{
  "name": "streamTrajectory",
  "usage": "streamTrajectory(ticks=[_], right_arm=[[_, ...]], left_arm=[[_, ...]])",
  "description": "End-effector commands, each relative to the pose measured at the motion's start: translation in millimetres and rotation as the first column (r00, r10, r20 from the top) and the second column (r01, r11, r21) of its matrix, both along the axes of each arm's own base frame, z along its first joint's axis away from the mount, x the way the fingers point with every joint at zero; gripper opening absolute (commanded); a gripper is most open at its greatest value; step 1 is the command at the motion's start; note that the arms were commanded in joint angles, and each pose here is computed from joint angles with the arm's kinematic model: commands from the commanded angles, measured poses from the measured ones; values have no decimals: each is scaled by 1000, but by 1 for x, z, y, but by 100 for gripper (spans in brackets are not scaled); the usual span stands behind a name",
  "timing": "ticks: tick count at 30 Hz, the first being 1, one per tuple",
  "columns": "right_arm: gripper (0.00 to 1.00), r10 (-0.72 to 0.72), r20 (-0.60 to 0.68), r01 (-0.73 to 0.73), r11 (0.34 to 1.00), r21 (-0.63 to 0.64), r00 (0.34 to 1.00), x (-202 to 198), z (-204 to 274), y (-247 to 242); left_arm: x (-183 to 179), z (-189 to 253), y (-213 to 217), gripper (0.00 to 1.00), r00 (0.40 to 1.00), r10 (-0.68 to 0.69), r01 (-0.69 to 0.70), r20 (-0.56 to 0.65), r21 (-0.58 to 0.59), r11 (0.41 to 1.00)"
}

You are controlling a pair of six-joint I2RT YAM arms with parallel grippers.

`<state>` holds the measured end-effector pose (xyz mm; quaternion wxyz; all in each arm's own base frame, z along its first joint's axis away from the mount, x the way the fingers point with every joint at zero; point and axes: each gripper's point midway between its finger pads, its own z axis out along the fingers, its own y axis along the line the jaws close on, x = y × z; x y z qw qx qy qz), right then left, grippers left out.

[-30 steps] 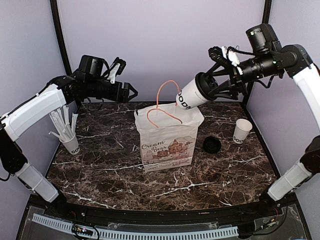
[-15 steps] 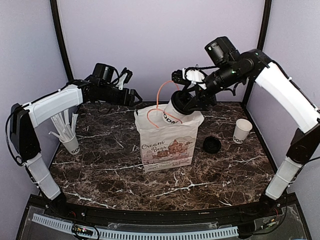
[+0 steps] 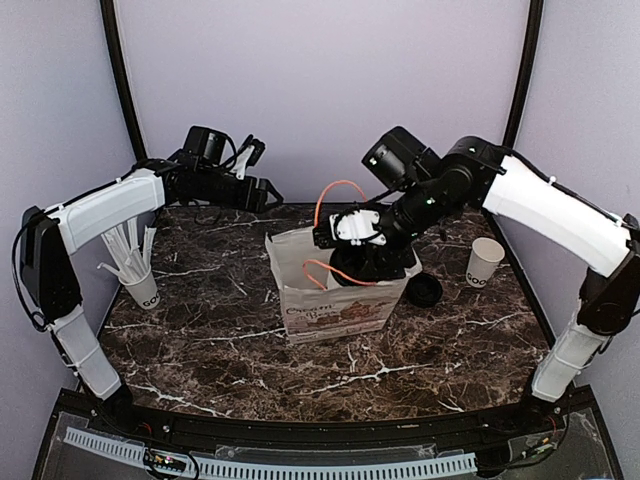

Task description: Pack the takeout coffee

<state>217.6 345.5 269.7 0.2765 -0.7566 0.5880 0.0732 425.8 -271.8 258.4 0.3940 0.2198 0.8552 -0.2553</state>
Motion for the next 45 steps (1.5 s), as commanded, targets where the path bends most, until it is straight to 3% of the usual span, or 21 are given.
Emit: streamTrajectory(ticks=[1,12,16,27,45], right_arm=[[53,53,115,-47,997,-54,992,-20,6,-12],[50,223,244,-178,965,-193,944,-54,-21,-36],[50,265,233,-207,947,-244,936,-62,-40,-46],[50,322,411,-219,935,-278,853,-53,-54,-42],[47,295,477,-160,939,-303,828,-33,-90,-31]], left_arm=[[-1,0,-8,75,998,-68,68,7,-17,998],[-25,-50,-57,66,956,-262,220,-133,-265,939],[-34,-70,-77,64,945,-288,246,-152,-243,938],[-65,-120,-132,55,883,-398,327,-248,-283,902],[-82,-149,-149,51,832,-475,369,-287,-353,860]])
